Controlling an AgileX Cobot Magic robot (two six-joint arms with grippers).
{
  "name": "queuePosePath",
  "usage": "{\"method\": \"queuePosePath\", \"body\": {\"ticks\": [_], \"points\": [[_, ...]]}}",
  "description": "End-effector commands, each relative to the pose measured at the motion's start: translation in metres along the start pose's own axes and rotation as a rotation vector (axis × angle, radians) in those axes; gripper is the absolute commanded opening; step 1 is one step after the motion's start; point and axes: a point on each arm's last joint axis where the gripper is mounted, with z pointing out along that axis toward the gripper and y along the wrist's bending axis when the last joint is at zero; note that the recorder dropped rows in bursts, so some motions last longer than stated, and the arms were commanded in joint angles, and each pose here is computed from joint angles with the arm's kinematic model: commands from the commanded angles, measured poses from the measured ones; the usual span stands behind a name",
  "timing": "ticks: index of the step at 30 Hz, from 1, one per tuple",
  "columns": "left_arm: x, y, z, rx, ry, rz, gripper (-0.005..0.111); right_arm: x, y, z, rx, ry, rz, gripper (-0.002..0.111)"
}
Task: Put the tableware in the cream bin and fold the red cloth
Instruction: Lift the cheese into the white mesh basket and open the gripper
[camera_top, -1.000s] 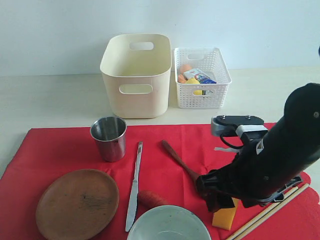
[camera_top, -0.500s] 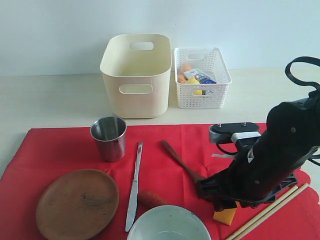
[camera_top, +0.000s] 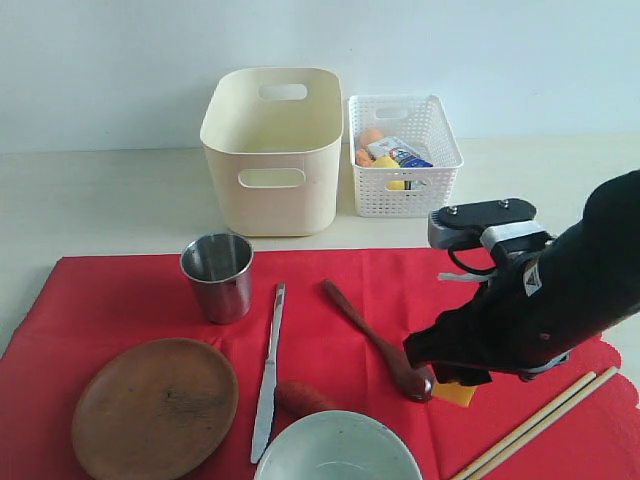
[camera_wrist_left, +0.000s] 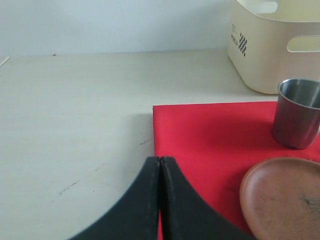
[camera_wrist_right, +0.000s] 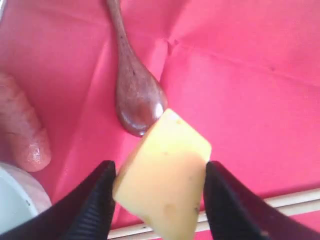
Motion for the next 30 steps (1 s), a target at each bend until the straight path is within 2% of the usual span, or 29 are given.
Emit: {"method": "queuePosePath", "body": {"ticks": [1, 8, 18, 24, 30], "points": [[0.0, 0.0, 0.0, 0.003, -0.012, -0.009, 0.0, -0.002, 0.001, -0.021, -0.013, -0.089, -0.038, 0.0], [0.0, 0.0, 0.0, 0.003, -0.012, -0.009, 0.0, -0.019, 0.005, -0.044, -0.025, -0.2, -0.074, 0.0], [0.0, 0.0, 0.0, 0.003, -0.012, -0.009, 0.0, -0.086, 0.023, -0.071, -0.004, -0.318, -0.161, 0.0], [0.0, 0.0, 0.0, 0.003, -0.012, -0.009, 0.0, -0.142, 0.006, -0.065, 0.045, -0.353, -0.14, 0.0], [0.0, 0.0, 0.0, 0.003, -0.012, -0.009, 0.0, -0.192, -0.025, -0.026, 0.04, -0.339, -0.117, 0.0]]}}
